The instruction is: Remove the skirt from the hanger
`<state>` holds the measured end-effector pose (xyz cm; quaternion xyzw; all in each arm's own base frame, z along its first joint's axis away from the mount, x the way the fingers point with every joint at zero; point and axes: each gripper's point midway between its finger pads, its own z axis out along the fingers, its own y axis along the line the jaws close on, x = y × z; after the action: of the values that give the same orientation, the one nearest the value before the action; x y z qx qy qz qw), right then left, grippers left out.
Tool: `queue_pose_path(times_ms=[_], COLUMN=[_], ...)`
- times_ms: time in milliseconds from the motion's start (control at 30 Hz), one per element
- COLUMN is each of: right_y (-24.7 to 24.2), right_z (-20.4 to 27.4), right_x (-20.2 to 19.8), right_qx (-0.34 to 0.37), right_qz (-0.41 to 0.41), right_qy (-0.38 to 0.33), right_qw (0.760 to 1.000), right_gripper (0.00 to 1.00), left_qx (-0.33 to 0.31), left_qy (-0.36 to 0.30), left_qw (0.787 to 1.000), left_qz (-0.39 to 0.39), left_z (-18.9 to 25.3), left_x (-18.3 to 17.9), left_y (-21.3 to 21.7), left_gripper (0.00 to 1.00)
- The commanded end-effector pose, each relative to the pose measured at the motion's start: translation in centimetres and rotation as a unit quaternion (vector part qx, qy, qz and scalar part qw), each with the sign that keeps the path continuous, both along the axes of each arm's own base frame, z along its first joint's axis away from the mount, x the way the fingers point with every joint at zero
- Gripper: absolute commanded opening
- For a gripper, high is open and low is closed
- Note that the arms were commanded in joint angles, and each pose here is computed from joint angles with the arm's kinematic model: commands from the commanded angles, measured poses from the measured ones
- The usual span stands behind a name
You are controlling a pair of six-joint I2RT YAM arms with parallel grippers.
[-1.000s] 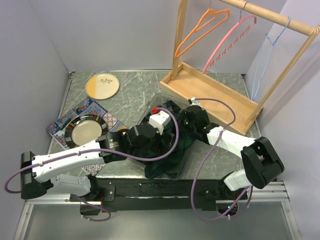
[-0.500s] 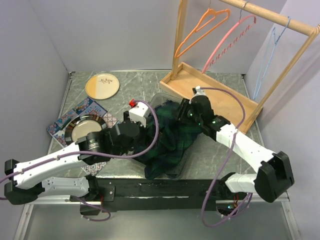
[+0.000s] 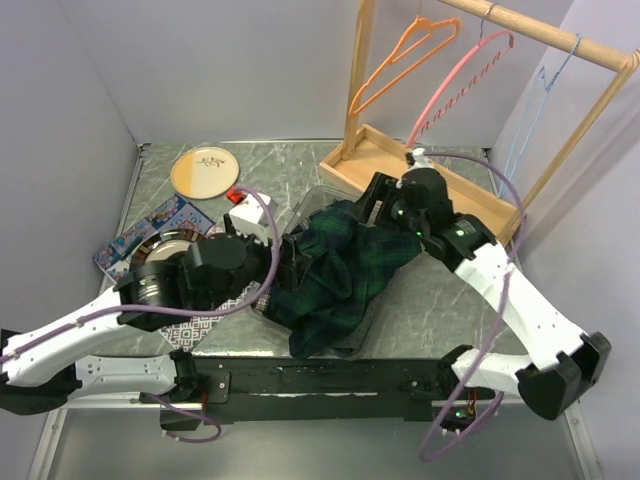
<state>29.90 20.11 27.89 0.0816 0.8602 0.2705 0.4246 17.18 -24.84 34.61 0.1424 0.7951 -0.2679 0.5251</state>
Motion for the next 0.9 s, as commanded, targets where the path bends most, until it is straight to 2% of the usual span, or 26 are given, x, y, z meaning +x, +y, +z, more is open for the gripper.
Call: queue_pose_path(times_ms=[0, 133, 300, 500, 600, 867], right_y=[-2.3, -4.3, -5.6, -6.1, -7.1, -7.9], right_z=[5.4, 10.5, 12.6, 15.2, 16.6, 17.6], right_x=[-3.8, -7.7, -10.8, -13.5, -14.2, -14.7], right_qx=[0.025, 0.071, 0.082, 0.132, 0.144, 0.144], right_qz=[-0.014, -0.004, 0.017, 0.038, 0.028, 0.022], right_qy=[-0.034, -0.099, -0.12, -0.156, -0.184, -0.203], right_qw=[0.999, 0.993, 0.989, 0.978, 0.972, 0.968], right_gripper=[1.0, 1.0, 1.0, 1.0, 1.0, 1.0], left_qx=[-0.057, -0.103, -0.175, -0.216, -0.227, -0.23], left_qy=[-0.021, -0.019, -0.033, -0.059, -0.069, -0.074], left_qw=[0.998, 0.993, 0.983, 0.973, 0.97, 0.969], left_qz=[-0.027, -0.051, -0.055, -0.046, -0.046, -0.05], left_z=[4.1, 5.1, 7.9, 9.7, 9.9, 10.3], left_x=[-0.9, -1.8, -2.5, -2.9, -3.1, -3.3], left_y=[0.2, -0.3, 0.4, 2.8, 3.4, 3.9], left_gripper=[0.97, 0.97, 0.97, 0.97, 0.97, 0.97])
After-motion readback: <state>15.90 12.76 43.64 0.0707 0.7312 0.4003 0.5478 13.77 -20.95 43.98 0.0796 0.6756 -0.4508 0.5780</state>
